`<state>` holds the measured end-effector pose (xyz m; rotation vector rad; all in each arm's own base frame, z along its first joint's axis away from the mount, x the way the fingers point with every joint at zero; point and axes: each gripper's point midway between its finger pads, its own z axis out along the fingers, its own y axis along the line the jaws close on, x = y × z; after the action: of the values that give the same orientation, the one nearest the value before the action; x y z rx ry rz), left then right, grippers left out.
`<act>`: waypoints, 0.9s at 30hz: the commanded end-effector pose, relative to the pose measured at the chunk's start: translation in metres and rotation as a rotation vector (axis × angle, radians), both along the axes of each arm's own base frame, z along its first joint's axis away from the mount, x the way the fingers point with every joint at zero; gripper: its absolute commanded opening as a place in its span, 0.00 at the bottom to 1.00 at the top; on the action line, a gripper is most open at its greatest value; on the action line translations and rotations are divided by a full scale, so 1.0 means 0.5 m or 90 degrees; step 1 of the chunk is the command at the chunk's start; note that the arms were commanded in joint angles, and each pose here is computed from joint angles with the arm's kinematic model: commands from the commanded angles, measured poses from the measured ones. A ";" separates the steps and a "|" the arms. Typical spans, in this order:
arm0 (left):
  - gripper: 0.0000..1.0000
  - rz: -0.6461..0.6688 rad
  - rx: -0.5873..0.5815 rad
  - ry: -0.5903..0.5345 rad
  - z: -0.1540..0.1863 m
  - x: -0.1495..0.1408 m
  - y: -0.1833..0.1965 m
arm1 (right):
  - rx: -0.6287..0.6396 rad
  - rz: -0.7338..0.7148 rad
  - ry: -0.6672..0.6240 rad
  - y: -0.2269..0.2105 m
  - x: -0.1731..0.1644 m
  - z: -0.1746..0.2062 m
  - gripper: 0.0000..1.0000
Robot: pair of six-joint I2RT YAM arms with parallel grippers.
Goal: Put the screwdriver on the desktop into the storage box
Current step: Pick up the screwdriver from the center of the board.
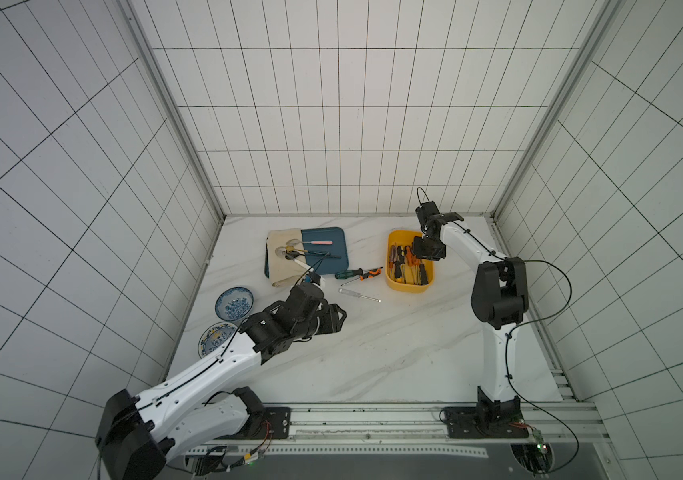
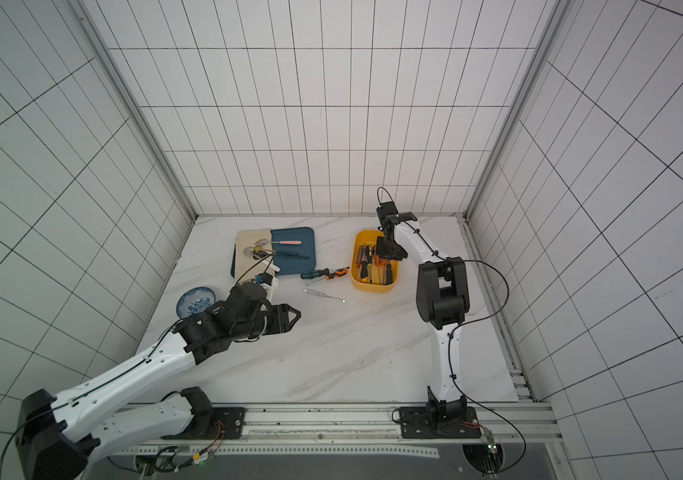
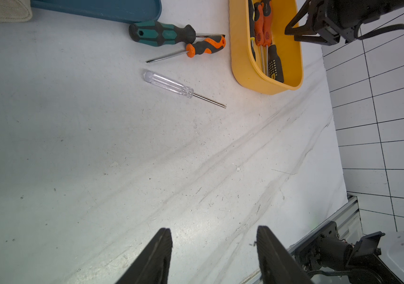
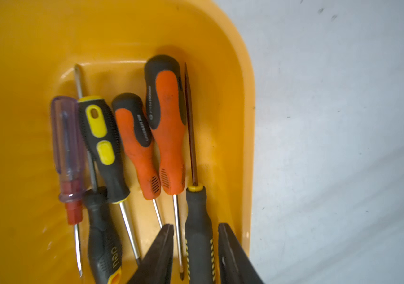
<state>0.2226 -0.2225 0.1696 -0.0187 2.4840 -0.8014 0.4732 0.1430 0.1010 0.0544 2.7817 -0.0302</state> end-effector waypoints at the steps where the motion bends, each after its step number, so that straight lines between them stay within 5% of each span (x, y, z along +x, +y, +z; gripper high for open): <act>1: 0.59 0.023 -0.004 -0.019 0.006 0.029 -0.005 | 0.019 0.013 -0.053 0.006 -0.032 0.099 0.34; 12: 0.58 0.069 0.091 0.132 -0.103 0.092 -0.035 | 0.101 0.010 -0.151 -0.012 -0.214 0.202 0.34; 27: 0.58 0.164 0.100 0.231 -0.184 0.200 -0.051 | 0.167 -0.009 -0.169 -0.057 -0.420 0.135 0.35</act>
<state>0.3039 -0.2517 0.0837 -0.3348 2.7889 -0.5334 0.2775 0.1179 0.1853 0.0912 2.4999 0.2901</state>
